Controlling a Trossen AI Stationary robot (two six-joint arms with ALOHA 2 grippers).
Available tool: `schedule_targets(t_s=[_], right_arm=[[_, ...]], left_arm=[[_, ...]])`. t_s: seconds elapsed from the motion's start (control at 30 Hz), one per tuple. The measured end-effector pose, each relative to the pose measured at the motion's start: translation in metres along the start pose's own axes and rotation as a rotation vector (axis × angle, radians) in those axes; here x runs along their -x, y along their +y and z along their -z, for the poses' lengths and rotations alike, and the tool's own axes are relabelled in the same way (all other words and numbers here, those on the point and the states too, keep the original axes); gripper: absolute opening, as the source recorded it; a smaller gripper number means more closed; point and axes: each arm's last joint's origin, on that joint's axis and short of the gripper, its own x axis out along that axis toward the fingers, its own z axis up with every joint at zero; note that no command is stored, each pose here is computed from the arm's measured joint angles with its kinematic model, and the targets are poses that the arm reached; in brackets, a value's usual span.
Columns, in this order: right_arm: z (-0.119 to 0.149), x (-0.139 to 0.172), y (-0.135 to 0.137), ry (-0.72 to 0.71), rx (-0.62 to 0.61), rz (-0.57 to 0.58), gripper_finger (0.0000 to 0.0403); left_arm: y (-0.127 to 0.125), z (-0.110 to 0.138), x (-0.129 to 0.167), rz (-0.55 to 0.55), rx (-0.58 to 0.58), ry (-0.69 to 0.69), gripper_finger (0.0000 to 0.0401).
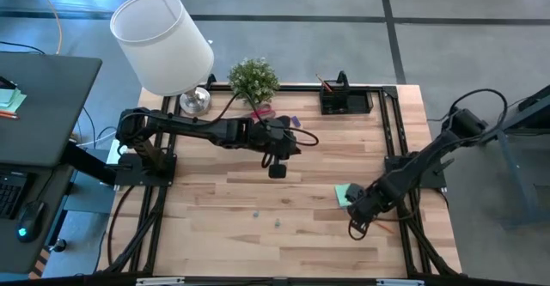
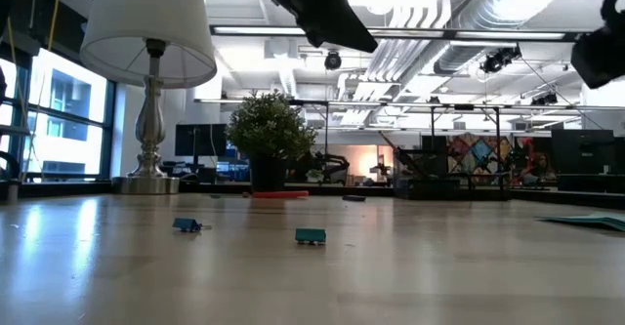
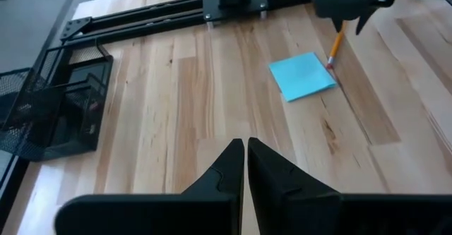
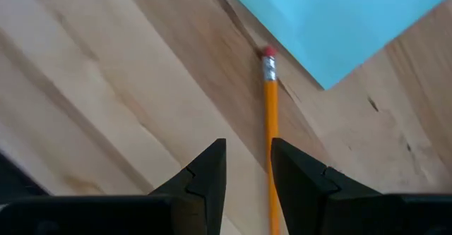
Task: Pick and place office supplies into organizer
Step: Put the orange pencil in the black desk organizer
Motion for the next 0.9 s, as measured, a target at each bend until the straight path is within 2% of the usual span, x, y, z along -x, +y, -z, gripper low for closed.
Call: schedule_targets(t_s=[0.27,0.4,0.5,0.73,0.9], right_arm=[[0.004,-0.022,0.004,0.036,0.042,0.107,0.0103],[0.003,-0.031,0.005,0.042,0.09,0.145,0.0103],[0.001,-0.034,0.006,0.041,0.125,0.147,0.0102],[-0.005,-0.04,0.005,0.029,0.145,0.172,0.0084],[-0.005,-0.041,0.007,0.028,0.137,0.157,0.0064]], left_arm=[[0.0,0.0,0.0,0.0,0.006,0.001,0.0008],[0.001,-0.003,0.0,-0.006,0.046,-0.035,0.0008],[0.002,-0.007,0.001,-0.014,0.047,-0.076,0.0008],[0.002,-0.007,0.006,-0.011,0.045,-0.059,0.0008],[0.0,-0.006,0.003,0.034,0.052,-0.057,0.0008]])
